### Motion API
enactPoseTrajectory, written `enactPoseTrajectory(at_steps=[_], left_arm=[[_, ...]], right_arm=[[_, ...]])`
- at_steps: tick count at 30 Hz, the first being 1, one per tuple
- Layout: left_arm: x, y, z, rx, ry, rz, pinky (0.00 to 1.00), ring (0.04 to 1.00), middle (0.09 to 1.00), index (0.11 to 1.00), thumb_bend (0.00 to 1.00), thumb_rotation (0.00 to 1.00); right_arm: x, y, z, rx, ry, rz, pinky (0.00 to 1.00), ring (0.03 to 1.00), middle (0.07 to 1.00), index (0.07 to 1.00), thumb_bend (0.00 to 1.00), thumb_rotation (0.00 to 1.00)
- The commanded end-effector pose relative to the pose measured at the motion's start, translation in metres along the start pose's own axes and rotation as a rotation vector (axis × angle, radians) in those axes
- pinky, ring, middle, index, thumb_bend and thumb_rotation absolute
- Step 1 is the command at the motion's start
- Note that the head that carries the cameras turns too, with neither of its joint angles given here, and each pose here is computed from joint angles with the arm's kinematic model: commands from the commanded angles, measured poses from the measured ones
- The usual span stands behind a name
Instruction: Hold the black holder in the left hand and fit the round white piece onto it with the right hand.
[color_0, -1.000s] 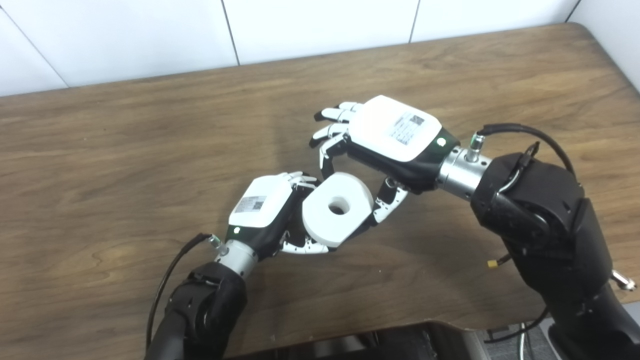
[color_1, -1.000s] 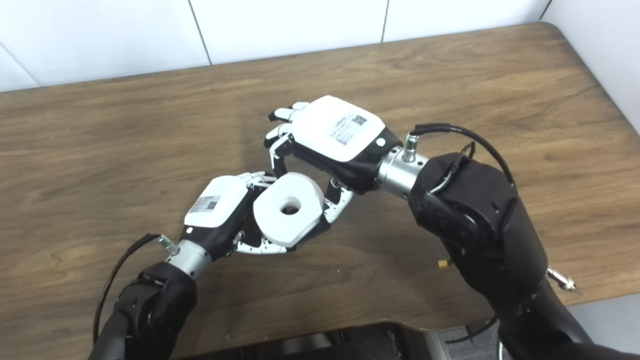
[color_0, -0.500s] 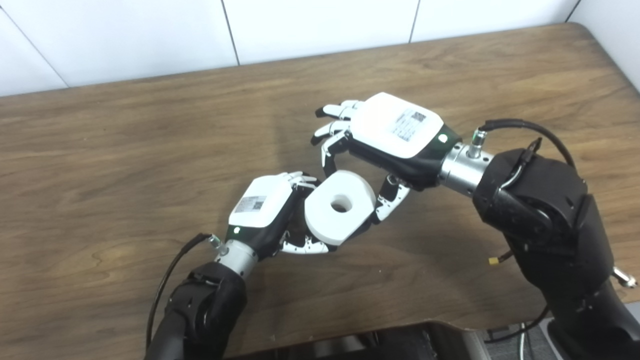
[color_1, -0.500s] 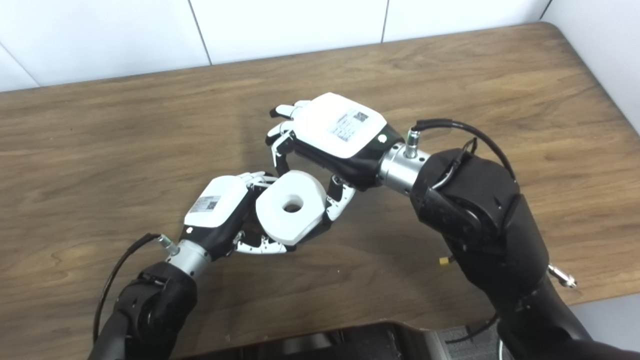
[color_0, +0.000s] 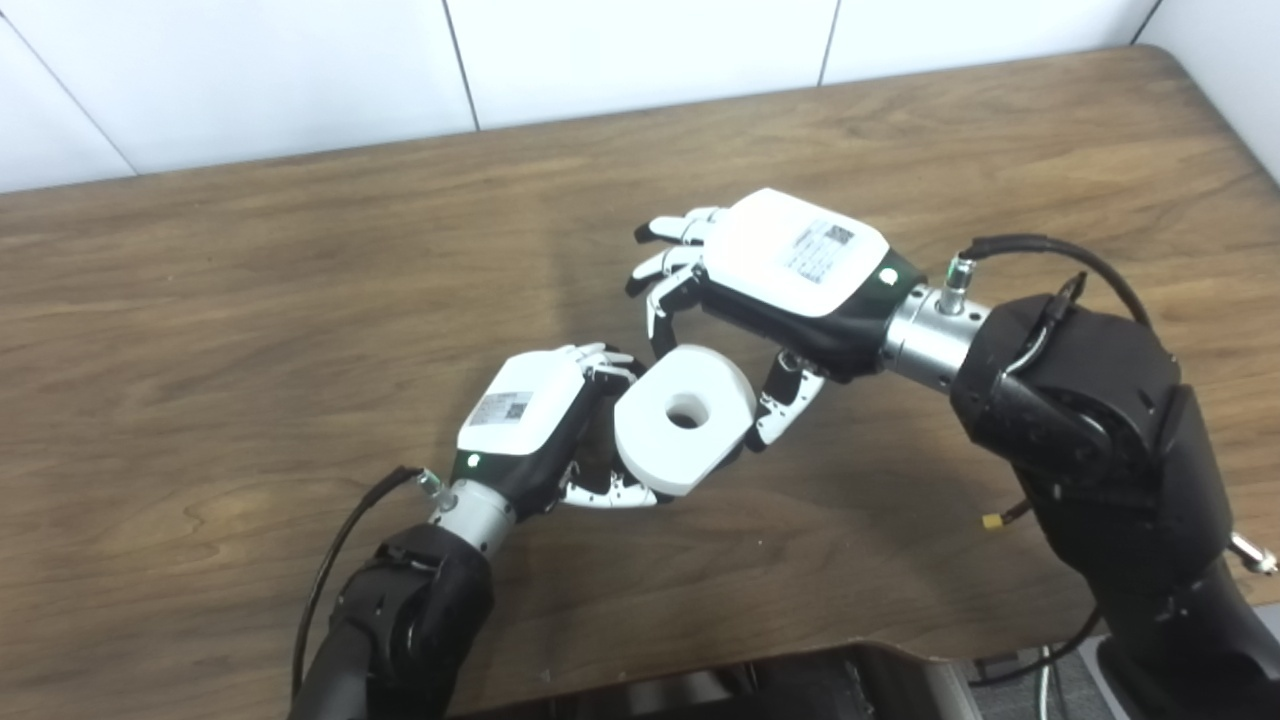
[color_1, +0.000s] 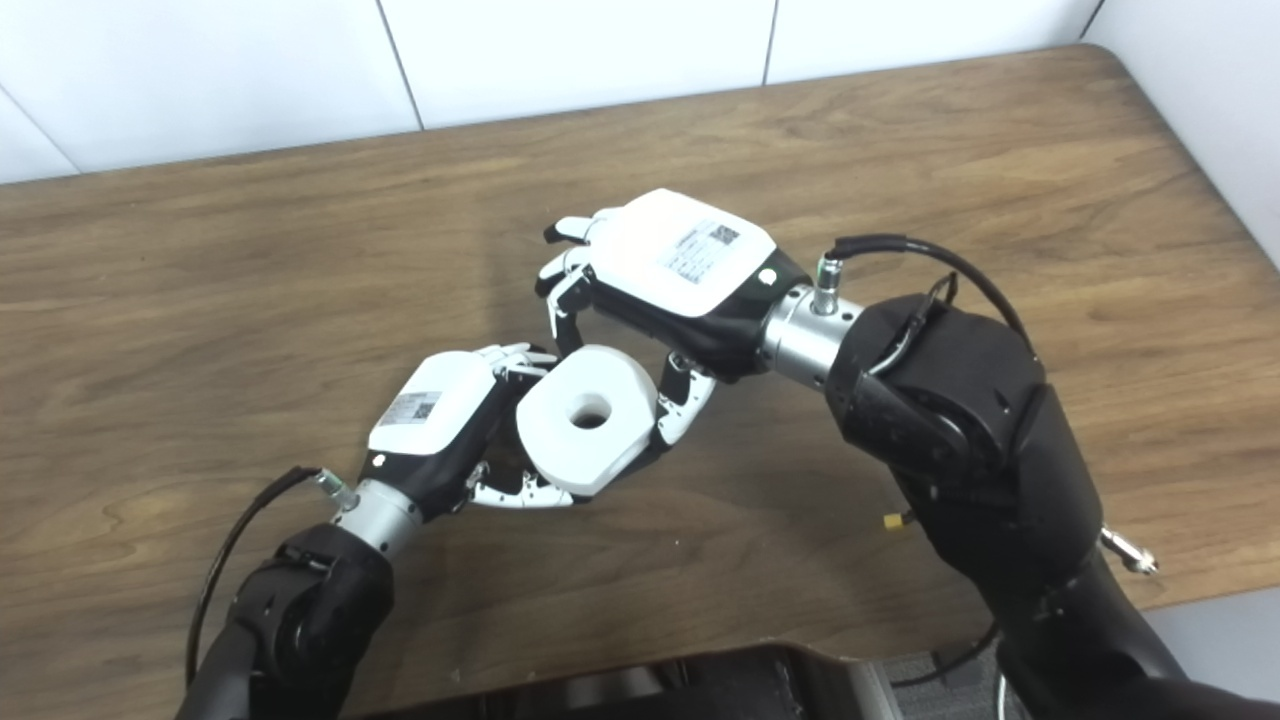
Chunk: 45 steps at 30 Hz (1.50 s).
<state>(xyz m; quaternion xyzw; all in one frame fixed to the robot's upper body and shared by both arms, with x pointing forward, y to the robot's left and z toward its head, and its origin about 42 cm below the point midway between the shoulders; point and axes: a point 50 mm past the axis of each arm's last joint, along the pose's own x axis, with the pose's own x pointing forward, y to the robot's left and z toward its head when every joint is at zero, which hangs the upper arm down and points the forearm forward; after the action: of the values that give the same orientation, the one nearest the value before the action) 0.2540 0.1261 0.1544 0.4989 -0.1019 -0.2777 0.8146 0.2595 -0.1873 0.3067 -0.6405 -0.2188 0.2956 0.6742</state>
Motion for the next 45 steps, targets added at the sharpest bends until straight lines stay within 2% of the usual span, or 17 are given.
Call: enactPoseTrajectory(at_steps=[1, 14, 22, 29, 38, 45], left_arm=[[-0.004, -0.011, -0.006, -0.015, 0.038, -0.083, 0.86, 0.881, 0.804, 0.485, 0.52, 0.05], [-0.005, -0.010, -0.005, -0.021, 0.040, -0.079, 0.86, 0.881, 0.802, 0.485, 0.52, 0.05], [-0.005, -0.009, -0.005, -0.010, 0.037, -0.085, 0.86, 0.881, 0.804, 0.485, 0.52, 0.05], [-0.005, -0.010, -0.005, -0.011, 0.038, -0.084, 0.86, 0.880, 0.802, 0.485, 0.52, 0.05], [-0.005, -0.010, -0.005, -0.009, 0.037, -0.084, 0.86, 0.878, 0.799, 0.485, 0.52, 0.05], [-0.005, -0.010, -0.005, -0.011, 0.038, -0.084, 0.87, 0.881, 0.801, 0.485, 0.52, 0.05]], right_arm=[[-0.001, -0.014, 0.000, -0.041, -0.013, -0.060, 0.90, 0.937, 0.814, 0.483, 0.52, 0.13], [-0.004, -0.014, -0.004, -0.020, 0.003, -0.077, 0.89, 0.929, 0.812, 0.483, 0.52, 0.13], [-0.011, -0.032, -0.014, 0.026, 0.048, -0.165, 0.87, 0.923, 0.798, 0.482, 0.52, 0.13], [-0.015, -0.051, -0.024, 0.023, 0.108, -0.222, 0.82, 0.921, 0.796, 0.482, 0.52, 0.13], [-0.015, -0.067, -0.031, 0.013, 0.126, -0.252, 0.80, 0.915, 0.787, 0.481, 0.52, 0.13], [-0.015, -0.067, -0.032, 0.016, 0.130, -0.254, 0.78, 0.908, 0.781, 0.481, 0.52, 0.13]])
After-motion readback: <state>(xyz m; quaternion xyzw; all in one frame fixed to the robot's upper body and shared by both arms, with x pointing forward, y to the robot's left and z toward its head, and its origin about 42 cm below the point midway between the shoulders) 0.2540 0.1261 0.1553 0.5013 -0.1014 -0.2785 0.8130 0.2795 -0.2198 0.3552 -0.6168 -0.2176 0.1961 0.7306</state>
